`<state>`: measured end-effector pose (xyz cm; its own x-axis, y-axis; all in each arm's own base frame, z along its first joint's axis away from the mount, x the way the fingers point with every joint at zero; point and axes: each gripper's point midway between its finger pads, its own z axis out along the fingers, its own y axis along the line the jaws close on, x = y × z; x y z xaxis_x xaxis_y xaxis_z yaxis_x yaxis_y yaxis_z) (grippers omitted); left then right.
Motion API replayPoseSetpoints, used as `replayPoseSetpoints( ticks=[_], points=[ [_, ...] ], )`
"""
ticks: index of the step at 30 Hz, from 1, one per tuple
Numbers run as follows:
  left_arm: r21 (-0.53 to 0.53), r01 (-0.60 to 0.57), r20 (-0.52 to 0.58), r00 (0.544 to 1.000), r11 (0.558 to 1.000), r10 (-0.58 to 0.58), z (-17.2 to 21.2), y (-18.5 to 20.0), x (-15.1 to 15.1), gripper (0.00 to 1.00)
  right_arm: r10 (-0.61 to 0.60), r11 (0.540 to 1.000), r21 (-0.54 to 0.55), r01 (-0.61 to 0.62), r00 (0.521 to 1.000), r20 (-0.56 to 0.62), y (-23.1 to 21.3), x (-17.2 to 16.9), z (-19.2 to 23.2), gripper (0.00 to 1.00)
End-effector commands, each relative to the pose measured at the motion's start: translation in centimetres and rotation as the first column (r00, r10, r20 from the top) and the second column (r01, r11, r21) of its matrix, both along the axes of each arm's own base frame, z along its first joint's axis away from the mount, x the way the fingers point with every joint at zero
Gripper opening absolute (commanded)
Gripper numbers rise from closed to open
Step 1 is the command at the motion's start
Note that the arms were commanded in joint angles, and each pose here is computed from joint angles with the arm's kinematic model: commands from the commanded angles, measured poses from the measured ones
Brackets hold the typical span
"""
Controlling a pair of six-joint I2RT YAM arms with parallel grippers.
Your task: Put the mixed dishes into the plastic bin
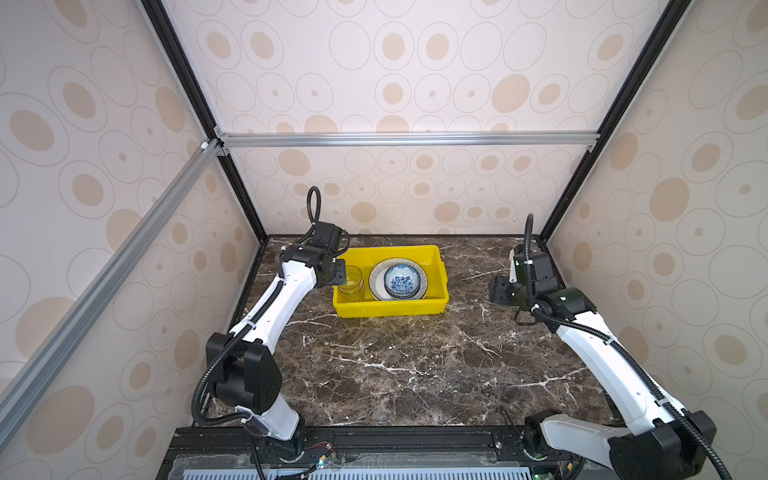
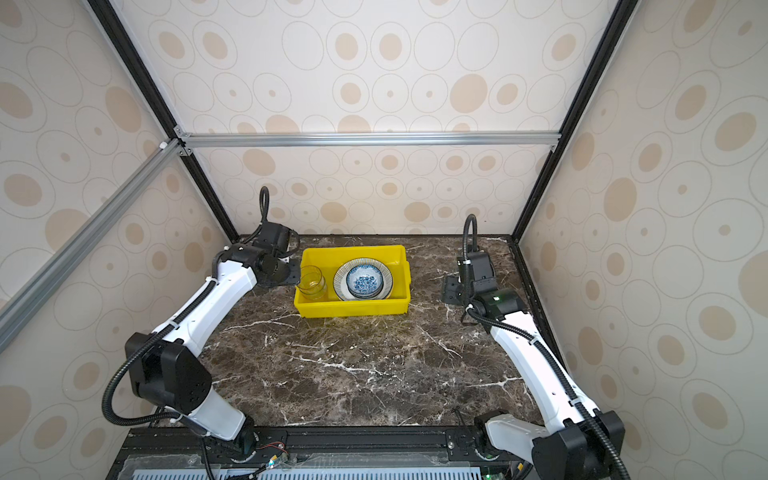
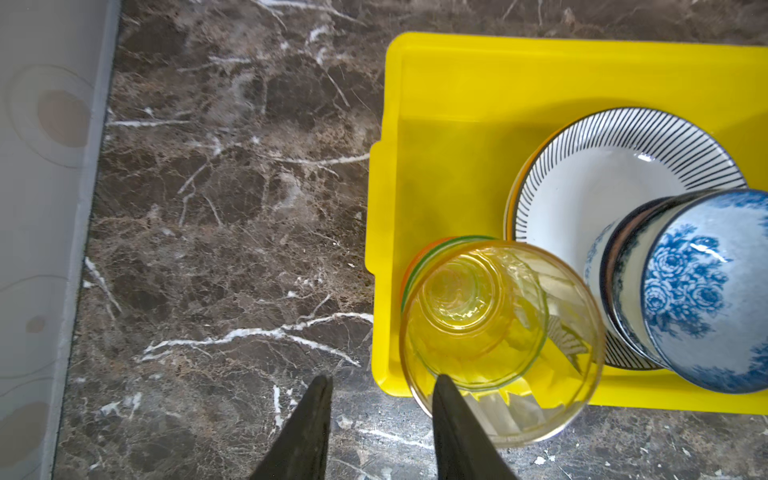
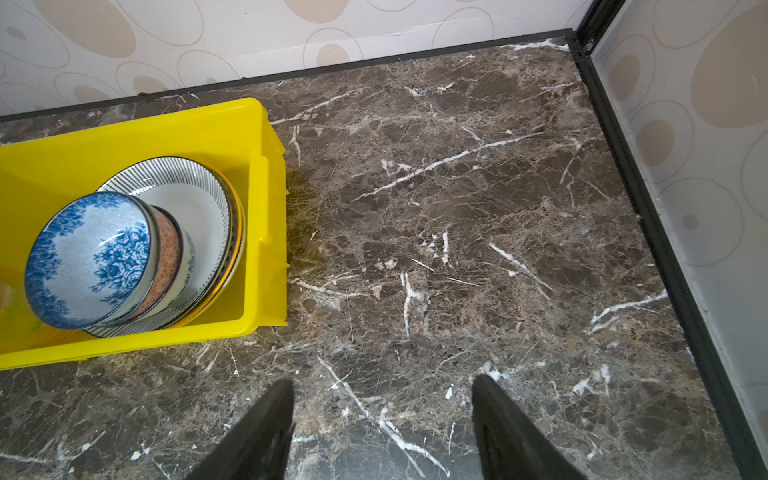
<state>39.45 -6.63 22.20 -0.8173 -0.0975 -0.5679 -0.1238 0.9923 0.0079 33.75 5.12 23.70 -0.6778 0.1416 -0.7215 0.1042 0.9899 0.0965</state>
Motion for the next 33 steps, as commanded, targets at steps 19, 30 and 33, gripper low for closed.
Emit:
replayPoseSetpoints(
  ticks=[19,30,33],
  points=[
    [0.093,-0.419,0.665,0.701,0.903,0.257,1.5,12.3,-5.3,0.69,-0.154,0.987,0.048,0.151,0.986,0.058,-8.6,3.7,-3.7,0.70],
    [0.030,-0.447,0.724,0.626,0.894,0.289,-4.3,14.6,-5.4,0.87,-0.138,0.989,-0.020,0.144,0.972,0.190,-10.0,4.9,-8.5,0.71],
    [0.046,-0.431,0.701,0.656,0.901,0.278,-5.7,14.4,-4.9,0.86,-0.137,0.989,-0.019,0.143,0.973,0.186,-10.0,4.9,-10.2,0.71]
  ],
)
